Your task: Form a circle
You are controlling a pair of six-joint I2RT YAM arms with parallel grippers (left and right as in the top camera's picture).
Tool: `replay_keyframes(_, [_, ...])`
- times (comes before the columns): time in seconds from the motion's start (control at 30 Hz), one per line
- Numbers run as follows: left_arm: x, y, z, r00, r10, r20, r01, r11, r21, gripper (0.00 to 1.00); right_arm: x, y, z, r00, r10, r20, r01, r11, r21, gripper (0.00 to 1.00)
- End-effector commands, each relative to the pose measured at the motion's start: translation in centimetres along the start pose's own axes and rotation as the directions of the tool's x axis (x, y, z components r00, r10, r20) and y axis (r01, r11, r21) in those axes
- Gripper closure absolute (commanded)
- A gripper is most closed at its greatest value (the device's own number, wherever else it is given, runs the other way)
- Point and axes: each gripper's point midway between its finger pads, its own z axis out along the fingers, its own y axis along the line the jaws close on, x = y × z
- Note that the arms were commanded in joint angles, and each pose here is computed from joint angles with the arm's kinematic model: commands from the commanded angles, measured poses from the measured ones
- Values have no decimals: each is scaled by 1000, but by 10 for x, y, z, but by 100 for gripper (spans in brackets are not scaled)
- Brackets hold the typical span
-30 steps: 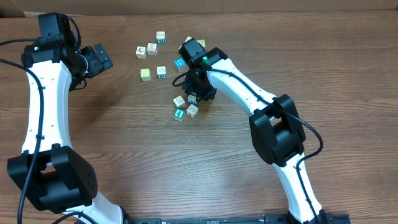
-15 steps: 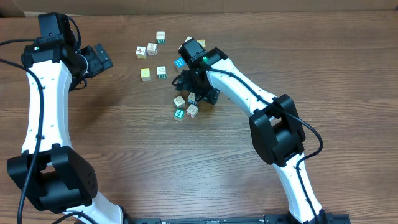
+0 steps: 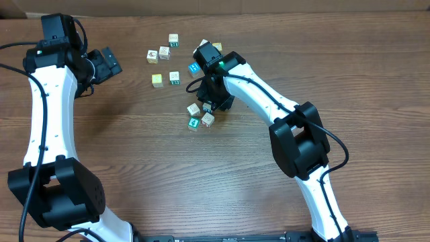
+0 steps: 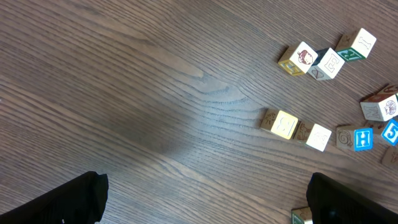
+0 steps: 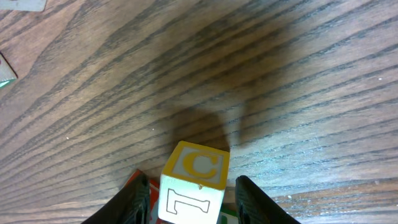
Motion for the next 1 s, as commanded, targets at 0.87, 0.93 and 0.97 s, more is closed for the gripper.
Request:
replay_keyframes(0.87, [2,-3,3,1000,1,-6,-1,1000,3,0,6,1,4,996,89,-20,-89,996,-1,70])
replay_keyframes(0.93, [1,-3,3,1000,0,-6,0,1000,3,0,7,2,4,994,104,-28,-104,995,-5,70])
replay_keyframes(0.97, [1,-2,2,1000,-1,-6,1,1000,2,1,8,3,4,994,103,-33,-104,995,-10,70])
